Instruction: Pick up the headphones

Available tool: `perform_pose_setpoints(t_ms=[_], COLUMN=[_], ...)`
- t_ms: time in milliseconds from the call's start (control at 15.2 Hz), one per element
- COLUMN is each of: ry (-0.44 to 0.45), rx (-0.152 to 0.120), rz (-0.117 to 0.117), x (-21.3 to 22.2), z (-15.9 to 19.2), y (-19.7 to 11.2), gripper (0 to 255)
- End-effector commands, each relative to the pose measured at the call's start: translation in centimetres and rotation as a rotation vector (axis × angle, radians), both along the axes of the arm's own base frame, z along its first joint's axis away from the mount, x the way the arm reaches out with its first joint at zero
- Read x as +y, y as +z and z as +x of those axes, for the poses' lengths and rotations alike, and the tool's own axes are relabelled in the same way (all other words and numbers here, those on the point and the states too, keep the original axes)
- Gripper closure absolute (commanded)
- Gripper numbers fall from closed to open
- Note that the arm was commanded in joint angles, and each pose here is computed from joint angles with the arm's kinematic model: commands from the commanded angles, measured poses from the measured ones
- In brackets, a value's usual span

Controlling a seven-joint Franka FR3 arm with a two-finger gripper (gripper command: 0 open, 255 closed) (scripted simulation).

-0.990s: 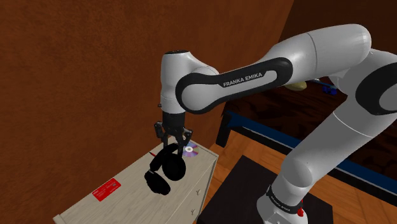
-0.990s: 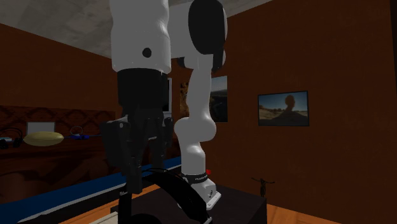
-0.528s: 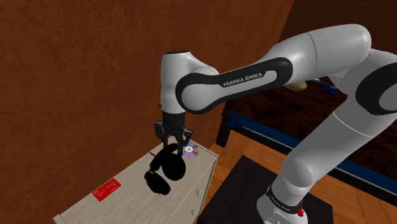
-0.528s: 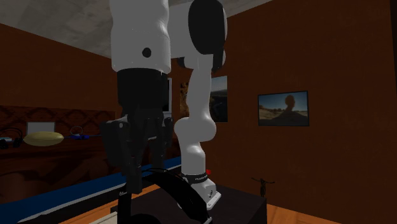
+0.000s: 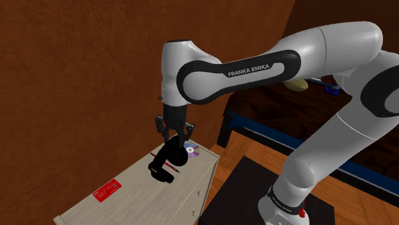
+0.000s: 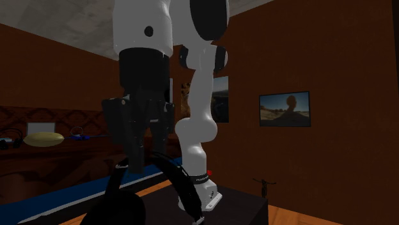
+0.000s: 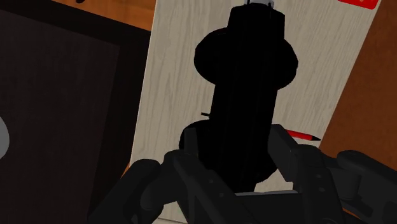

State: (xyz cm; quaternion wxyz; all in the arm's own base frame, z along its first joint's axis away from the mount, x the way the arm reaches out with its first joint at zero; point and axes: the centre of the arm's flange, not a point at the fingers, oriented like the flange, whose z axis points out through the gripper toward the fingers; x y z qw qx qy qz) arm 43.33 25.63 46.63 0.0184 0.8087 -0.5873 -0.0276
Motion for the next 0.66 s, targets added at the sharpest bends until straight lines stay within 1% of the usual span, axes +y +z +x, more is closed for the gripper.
perform_pose_setpoints(t_ms=[0,462,594], ry=[0.000,0.000,0.000], rx=[-0.001,-0.001,-0.001], rz=[0.000,0.000,0.000], x=[-0.1,-0.1,-0.1], z=[-0.1,-0.1,-0.1], y=[1.2,4.9,5.0], gripper=[255,255,255])
